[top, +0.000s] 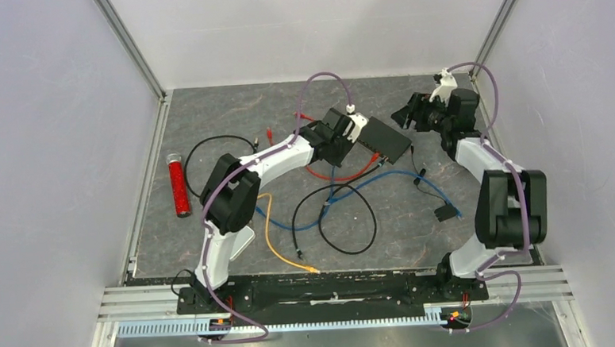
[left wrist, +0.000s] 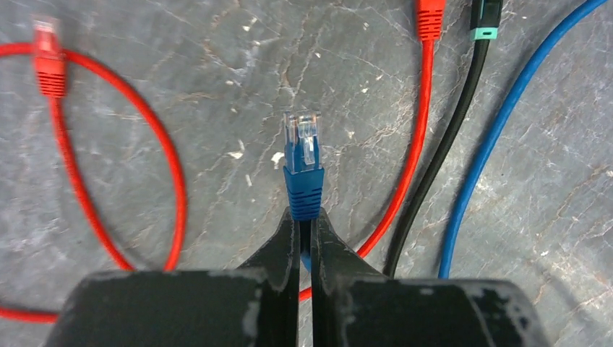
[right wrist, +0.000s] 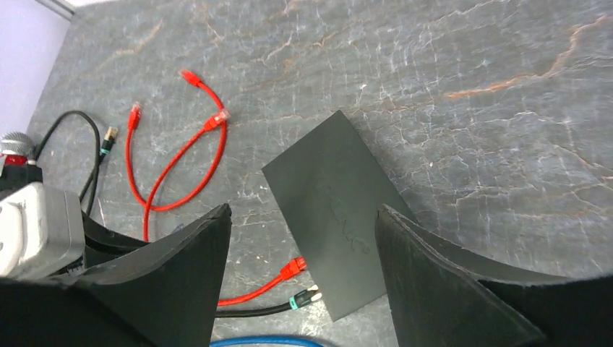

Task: Insert the plug into the switch port
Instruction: Insert the connector into the switch port.

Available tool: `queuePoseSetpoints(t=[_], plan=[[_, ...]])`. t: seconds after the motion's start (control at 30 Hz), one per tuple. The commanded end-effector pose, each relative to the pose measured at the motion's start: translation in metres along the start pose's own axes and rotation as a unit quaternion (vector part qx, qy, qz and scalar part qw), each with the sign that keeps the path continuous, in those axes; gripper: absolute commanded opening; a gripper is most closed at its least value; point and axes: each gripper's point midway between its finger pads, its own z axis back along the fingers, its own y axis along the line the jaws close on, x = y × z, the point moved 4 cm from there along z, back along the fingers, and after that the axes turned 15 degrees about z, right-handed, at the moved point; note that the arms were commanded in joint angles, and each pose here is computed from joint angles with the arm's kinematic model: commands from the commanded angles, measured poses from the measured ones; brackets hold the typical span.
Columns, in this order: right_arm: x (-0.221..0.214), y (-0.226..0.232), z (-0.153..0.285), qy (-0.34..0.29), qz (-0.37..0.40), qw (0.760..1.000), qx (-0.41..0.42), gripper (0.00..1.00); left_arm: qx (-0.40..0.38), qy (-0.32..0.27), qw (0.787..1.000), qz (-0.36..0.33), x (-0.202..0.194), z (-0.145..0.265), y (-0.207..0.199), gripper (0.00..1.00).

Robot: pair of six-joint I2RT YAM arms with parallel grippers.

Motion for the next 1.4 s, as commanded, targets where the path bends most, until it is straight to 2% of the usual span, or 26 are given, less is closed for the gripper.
queuePoseSetpoints(t=[0.0,0.27,0.43,0.63,0.77,1.0,1.17,1.2,1.23,1.27,1.33,1.37], plan=[[0.001,-0.005,-0.02,0.022,0.017,0.999,0.047,0.73,-0.05,-0.01,0.998,0.043,0.007,-0.012,-0.021,0.02],[-0.022,-0.037,-0.059,0.088,0.016,0.996,0.028,0.71,-0.087,0.01,0.994,0.07,-0.002,-0.046,-0.037,0.02],[-0.027,-0.039,-0.077,0.092,0.024,0.993,0.071,0.72,-0.098,0.016,0.992,0.077,-0.002,-0.061,-0.042,0.02],[-0.049,-0.039,-0.094,0.129,0.001,0.984,0.119,0.69,-0.105,0.026,0.991,0.079,0.002,-0.079,-0.045,0.02],[-0.058,-0.04,-0.1,0.137,-0.005,0.983,0.126,0.67,-0.097,0.039,0.99,0.09,-0.002,-0.083,-0.044,0.03],[-0.064,-0.043,-0.101,0.144,0.0,0.982,0.119,0.67,-0.091,0.039,0.99,0.099,-0.001,-0.077,-0.044,0.18],[-0.062,-0.044,-0.102,0.142,0.005,0.983,0.118,0.68,-0.098,0.035,0.99,0.1,0.002,-0.076,-0.046,0.24],[-0.061,-0.044,-0.102,0.141,0.006,0.983,0.119,0.68,-0.098,0.035,0.99,0.098,0.003,-0.076,-0.046,0.19],[-0.06,-0.044,-0.102,0.14,0.006,0.983,0.119,0.68,-0.098,0.035,0.99,0.097,0.002,-0.076,-0.046,0.11],[-0.058,-0.044,-0.101,0.139,0.008,0.983,0.116,0.68,-0.098,0.035,0.99,0.096,0.002,-0.075,-0.046,0.08],[-0.057,-0.044,-0.101,0.139,0.009,0.984,0.115,0.68,-0.095,0.037,0.99,0.096,0.002,-0.074,-0.045,0.13],[-0.056,-0.044,-0.1,0.138,0.01,0.984,0.114,0.68,-0.093,0.037,0.99,0.095,0.001,-0.073,-0.044,0.22]])
